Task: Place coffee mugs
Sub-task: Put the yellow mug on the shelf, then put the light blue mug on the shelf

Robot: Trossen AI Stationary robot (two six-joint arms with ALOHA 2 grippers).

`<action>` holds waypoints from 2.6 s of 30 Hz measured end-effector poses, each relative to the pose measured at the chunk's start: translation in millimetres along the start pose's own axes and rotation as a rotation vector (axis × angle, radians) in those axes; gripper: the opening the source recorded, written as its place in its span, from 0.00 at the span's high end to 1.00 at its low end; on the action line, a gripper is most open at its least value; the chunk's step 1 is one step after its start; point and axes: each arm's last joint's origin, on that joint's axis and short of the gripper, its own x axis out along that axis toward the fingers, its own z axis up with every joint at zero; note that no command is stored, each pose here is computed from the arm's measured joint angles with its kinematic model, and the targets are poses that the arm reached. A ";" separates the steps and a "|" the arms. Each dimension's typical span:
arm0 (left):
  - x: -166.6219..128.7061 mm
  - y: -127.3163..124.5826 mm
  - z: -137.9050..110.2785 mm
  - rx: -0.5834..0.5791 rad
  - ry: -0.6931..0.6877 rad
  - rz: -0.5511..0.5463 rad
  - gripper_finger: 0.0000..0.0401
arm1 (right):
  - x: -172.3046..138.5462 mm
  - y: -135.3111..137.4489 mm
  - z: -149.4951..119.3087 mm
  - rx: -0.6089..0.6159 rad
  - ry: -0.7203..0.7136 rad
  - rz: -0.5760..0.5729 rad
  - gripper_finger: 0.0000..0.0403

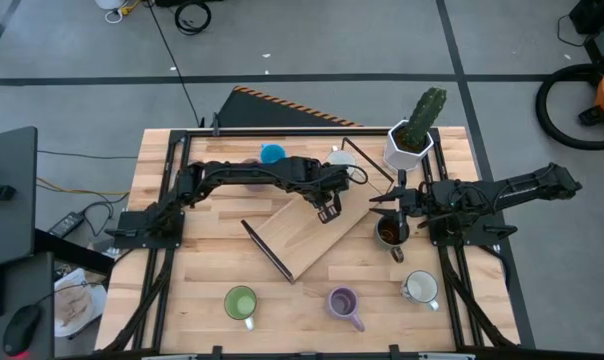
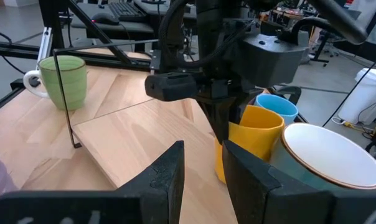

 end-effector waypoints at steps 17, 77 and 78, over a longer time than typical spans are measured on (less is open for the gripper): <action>3.2 -0.5 0.9 -0.011 -0.001 -0.011 0.74 | 0.4 0.1 0.1 -0.002 0.000 0.000 0.72; 5.6 151.9 -8.4 -0.081 0.303 0.132 0.72 | 2.9 2.3 -3.8 0.033 0.038 0.034 0.72; 6.5 155.2 -8.7 -0.097 0.304 0.127 0.69 | 2.9 2.3 -3.8 0.032 0.039 0.034 0.72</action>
